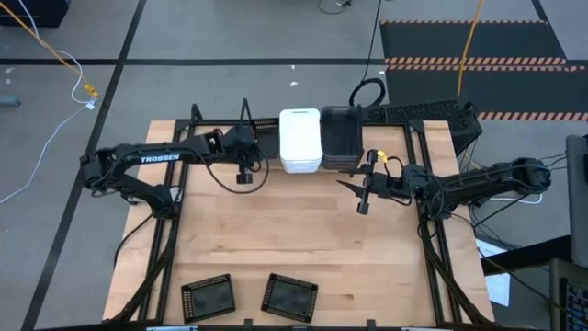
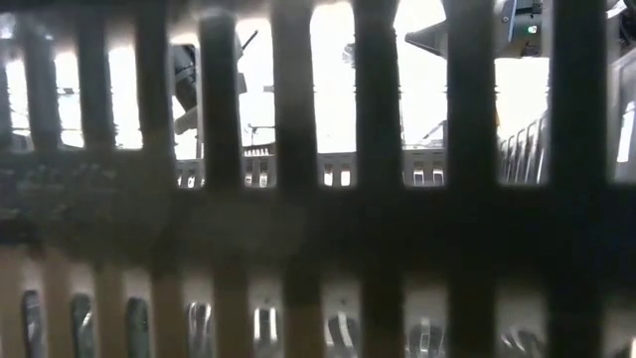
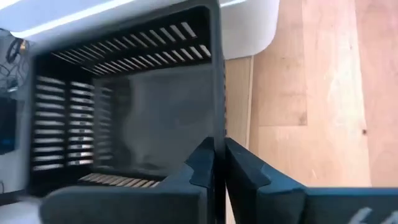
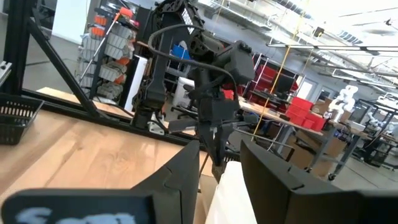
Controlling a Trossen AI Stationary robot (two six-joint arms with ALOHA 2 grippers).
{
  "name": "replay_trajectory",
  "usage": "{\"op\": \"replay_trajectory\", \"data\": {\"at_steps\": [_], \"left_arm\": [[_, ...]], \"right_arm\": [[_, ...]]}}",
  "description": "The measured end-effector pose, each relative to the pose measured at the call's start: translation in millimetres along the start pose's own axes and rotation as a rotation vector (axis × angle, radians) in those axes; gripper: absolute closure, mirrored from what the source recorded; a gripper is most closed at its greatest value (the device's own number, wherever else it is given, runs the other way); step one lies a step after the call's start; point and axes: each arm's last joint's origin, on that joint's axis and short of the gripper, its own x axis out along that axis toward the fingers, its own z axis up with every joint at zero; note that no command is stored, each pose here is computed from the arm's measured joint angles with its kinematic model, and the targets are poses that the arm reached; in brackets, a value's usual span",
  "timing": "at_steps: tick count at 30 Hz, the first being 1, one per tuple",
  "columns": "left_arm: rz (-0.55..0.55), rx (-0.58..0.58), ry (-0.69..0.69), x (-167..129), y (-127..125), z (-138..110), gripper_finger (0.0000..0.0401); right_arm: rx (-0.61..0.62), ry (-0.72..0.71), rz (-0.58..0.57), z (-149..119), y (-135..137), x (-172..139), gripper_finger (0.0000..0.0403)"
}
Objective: Stack baskets on shelf by color
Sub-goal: Put the right black bin on the shelf, then stack the left black bin into the black bin on the shelf
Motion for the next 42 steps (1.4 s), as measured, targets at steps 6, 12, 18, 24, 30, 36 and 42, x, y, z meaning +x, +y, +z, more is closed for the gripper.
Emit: {"op": "replay_trajectory", "data": {"at_steps": [6, 12, 18, 24, 30, 36, 42], "left_arm": [[-0.009, -0.048, 0.026, -7, 5, 8, 0.0300], [0.048, -0.084, 0.052, -18, 13, 17, 0.0200], [0.123, -0.166, 0.076, -42, 13, 37, 0.0140], [0.030, -0.210, 0.118, -73, -14, 58, 0.0151], [-0.040, -0.465, 0.232, -77, -65, 52, 0.0193], [-0.129, -0.793, 0.399, -87, -144, 29, 0.0228], [-0.315, -1.054, 0.363, -115, -219, 22, 0.0251]], "right_arm": [[-0.005, 0.002, -0.002, 0, 0, 0, 0.0293], [0.002, 0.001, -0.002, 0, 0, 0, 0.0293], [0.015, 0.000, -0.003, 0, 0, 0, 0.0293], [0.046, -0.001, -0.001, 0, 0, 0, 0.0293], [0.137, -0.071, 0.098, 6, 4, -1, 0.0293], [0.185, -0.116, 0.201, 11, 12, -2, 0.0293], [0.270, -0.073, 0.126, 7, 13, 1, 0.0293]]}}
